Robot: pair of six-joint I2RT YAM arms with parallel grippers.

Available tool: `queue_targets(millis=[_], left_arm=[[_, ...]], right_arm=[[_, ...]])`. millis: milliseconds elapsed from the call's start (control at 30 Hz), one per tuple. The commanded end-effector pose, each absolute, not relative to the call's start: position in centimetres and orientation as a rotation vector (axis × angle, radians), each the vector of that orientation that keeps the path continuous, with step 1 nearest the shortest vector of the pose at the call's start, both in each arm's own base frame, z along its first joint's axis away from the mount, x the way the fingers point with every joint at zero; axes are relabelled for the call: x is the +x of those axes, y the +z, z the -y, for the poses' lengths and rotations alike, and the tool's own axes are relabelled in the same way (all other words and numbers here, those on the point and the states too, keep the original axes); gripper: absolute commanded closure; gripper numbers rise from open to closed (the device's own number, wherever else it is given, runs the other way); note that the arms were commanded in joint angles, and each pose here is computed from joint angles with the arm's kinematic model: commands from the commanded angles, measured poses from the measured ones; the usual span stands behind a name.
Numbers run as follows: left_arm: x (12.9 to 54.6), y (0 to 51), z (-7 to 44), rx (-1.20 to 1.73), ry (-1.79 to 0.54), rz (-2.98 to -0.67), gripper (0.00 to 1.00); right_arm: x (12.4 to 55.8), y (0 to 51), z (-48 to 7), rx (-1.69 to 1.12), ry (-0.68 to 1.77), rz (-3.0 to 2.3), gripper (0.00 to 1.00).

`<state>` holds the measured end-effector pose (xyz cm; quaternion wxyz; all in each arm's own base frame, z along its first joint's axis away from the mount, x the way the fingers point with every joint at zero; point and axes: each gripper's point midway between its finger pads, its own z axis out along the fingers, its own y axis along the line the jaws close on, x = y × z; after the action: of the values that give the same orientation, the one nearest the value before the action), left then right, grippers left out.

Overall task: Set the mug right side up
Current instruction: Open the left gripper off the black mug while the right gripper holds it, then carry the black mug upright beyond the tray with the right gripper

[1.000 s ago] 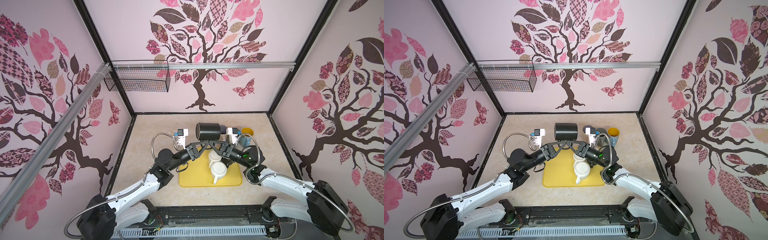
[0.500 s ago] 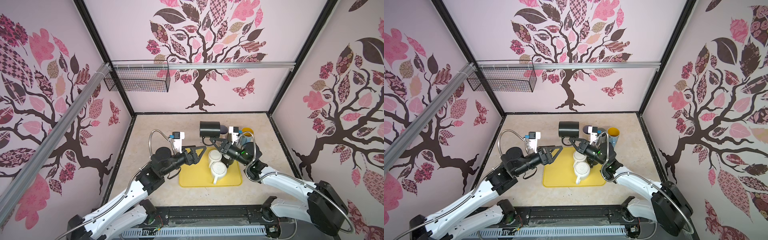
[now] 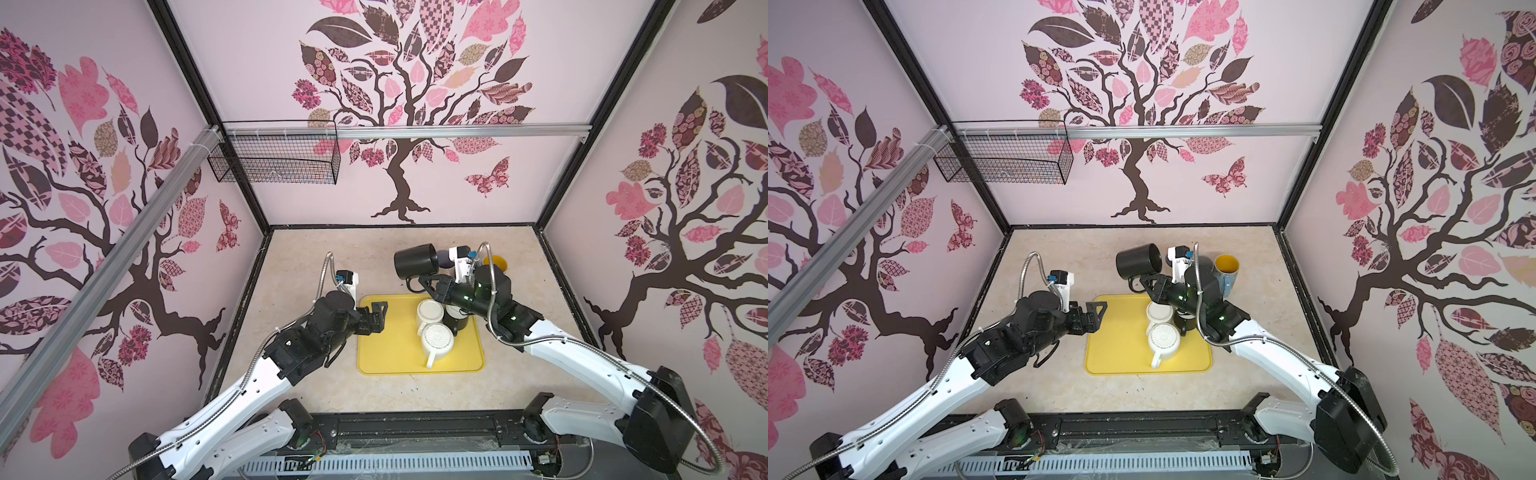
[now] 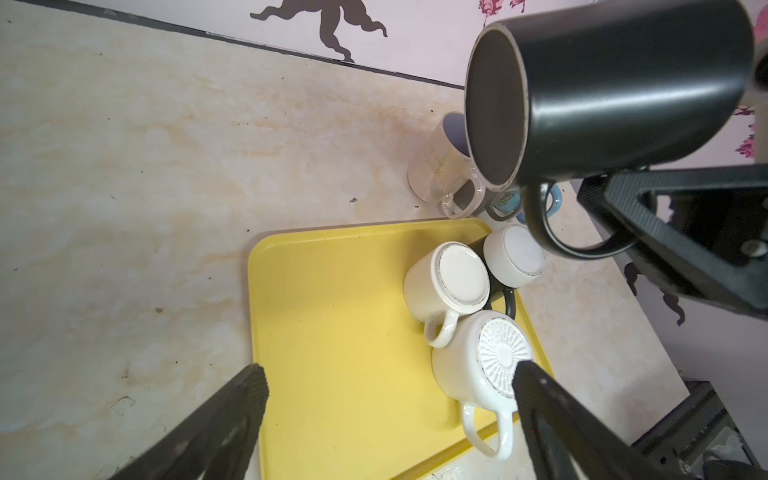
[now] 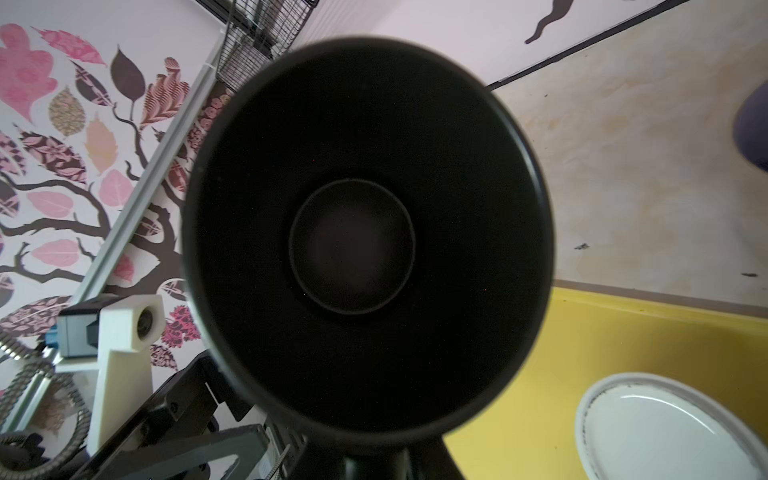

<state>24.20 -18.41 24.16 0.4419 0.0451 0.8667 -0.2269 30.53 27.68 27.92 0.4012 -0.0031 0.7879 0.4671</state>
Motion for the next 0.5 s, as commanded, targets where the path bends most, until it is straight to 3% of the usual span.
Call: queue_targets(millis=[0,467], left_arm=[[23.7,23.5,17.5,0.134,-0.531,-2.126,0.06],[23.3,20.9,19.5,0.164,-0.645,-2.157,0.07]], right_arm=[[32.0,30.8,-27.4,-0.078,1.013,-1.957,1.0],[36.0,30.4,-26.7,-0.107,0.551,-2.064,1.0]])
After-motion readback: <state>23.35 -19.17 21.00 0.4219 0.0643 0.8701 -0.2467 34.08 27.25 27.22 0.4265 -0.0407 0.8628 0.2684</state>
